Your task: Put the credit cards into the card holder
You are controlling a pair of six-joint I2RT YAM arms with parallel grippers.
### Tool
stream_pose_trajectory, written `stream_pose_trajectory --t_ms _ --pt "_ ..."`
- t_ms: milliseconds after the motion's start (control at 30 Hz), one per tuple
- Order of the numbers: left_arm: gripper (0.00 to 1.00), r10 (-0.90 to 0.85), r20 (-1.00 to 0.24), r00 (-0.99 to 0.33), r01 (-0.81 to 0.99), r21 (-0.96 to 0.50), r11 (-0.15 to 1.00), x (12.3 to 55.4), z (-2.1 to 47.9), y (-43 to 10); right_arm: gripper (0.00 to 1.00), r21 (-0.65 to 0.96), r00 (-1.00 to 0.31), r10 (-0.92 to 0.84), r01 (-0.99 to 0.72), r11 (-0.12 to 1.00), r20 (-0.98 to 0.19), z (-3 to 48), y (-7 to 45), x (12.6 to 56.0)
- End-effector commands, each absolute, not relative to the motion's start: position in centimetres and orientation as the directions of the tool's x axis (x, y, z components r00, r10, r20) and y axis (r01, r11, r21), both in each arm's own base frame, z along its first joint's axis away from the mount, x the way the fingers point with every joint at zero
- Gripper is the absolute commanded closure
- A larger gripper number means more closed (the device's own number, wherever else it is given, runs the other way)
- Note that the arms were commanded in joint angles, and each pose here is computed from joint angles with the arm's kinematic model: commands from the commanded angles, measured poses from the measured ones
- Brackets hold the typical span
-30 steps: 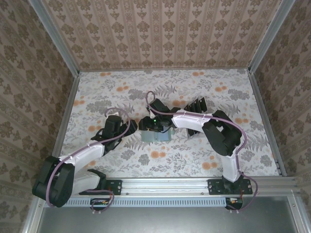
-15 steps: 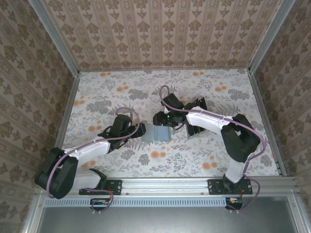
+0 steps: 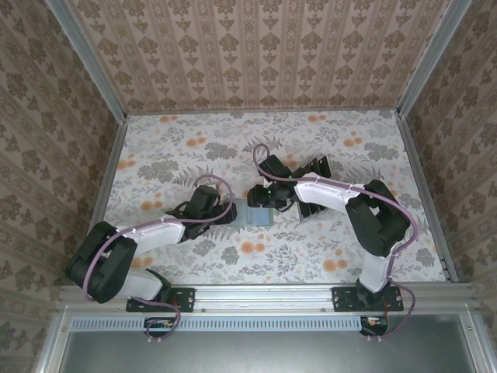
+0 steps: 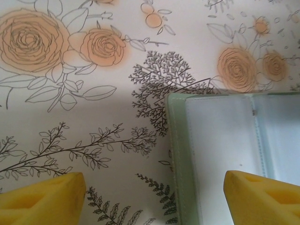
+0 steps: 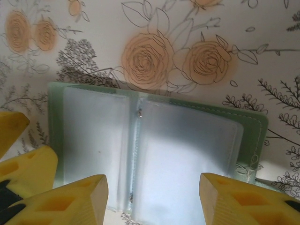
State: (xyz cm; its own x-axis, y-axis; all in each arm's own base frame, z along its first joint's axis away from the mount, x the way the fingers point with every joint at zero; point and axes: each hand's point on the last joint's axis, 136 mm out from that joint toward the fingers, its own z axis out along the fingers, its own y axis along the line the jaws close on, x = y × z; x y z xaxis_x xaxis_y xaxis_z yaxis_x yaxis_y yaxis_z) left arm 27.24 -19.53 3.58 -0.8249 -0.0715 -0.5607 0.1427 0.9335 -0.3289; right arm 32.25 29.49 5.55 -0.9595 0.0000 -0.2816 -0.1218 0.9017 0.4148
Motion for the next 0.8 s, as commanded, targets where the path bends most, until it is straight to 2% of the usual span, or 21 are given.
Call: stream_pose_trajectory --t_ms 0,433,767 --pt "0.21 -0.048 -0.557 -0.829 0.148 -0.302 0.942 27.0 2.6 -19.2 0.44 0.382 -0.968 -0.01 -0.108 0.918 -0.25 3.6 28.9 31.4" --pt "0.21 -0.042 -0.523 -0.851 0.137 -0.3 0.944 26.4 0.4 -19.3 0.45 0.459 -0.986 0.009 -0.071 0.886 -0.169 1.3 31.0 30.7" --pt "0.21 -0.046 -0.516 -0.855 0.14 -0.315 0.939 26.1 0.0 -19.6 0.45 0.556 -0.988 0.051 -0.04 0.83 -0.146 2.0 33.0 31.1"
